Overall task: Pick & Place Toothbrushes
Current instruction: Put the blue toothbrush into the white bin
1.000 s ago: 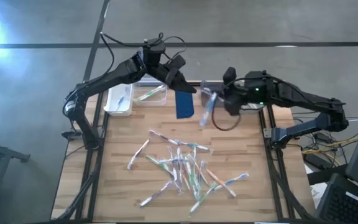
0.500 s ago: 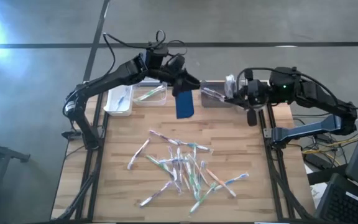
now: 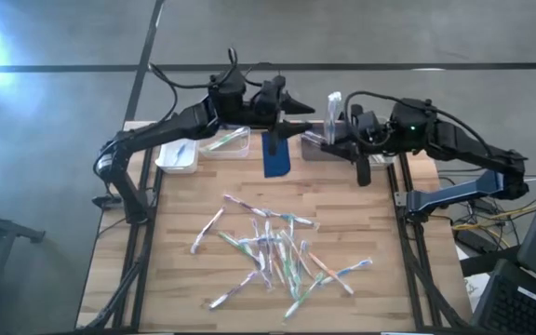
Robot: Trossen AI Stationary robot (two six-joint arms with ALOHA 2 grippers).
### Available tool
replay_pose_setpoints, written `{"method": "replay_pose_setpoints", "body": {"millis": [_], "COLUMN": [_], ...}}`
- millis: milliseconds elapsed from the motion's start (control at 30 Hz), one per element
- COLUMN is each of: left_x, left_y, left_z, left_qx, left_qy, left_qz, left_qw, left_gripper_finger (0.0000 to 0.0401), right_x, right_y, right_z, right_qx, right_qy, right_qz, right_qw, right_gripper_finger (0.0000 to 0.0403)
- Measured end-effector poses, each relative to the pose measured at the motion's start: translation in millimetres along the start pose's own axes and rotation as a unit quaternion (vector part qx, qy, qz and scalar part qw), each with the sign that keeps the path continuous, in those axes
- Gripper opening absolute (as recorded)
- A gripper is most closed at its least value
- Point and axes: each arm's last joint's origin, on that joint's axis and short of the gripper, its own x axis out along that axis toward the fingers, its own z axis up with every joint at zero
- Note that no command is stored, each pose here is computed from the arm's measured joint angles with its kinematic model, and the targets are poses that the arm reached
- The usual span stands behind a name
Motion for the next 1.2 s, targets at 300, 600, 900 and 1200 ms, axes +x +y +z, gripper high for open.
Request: {"method": "replay_pose_setpoints", "body": {"millis": [300, 600, 900, 1200], "left_x": [4, 4, 4, 4], "left_y": [-16, -16, -17, -16], "left_z": [20, 21, 18, 18], "left_qx": [0.015, 0.008, 0.001, -0.002], "left_qy": [-0.101, -0.102, -0.088, -0.089], "left_qz": [-0.023, -0.024, -0.026, -0.026], "left_qw": [0.995, 0.994, 0.996, 0.996], "left_gripper_finger": [0.0202, 0.0202, 0.0202, 0.0168], "right_x": [16, 25, 39, 37], "right_y": [-4, -5, -10, -15], "right_z": [-1, 2, -1, 0], "right_qx": [0.008, 0.007, 0.014, 0.017], "right_qy": [0.0, -0.021, -0.012, -0.018], "right_qz": [-0.004, -0.001, -0.009, -0.019], "right_qw": [1.0, 1.0, 1.0, 1.0], "right_gripper_finger": [0.0015, 0.0015, 0.0015, 0.0015]}}
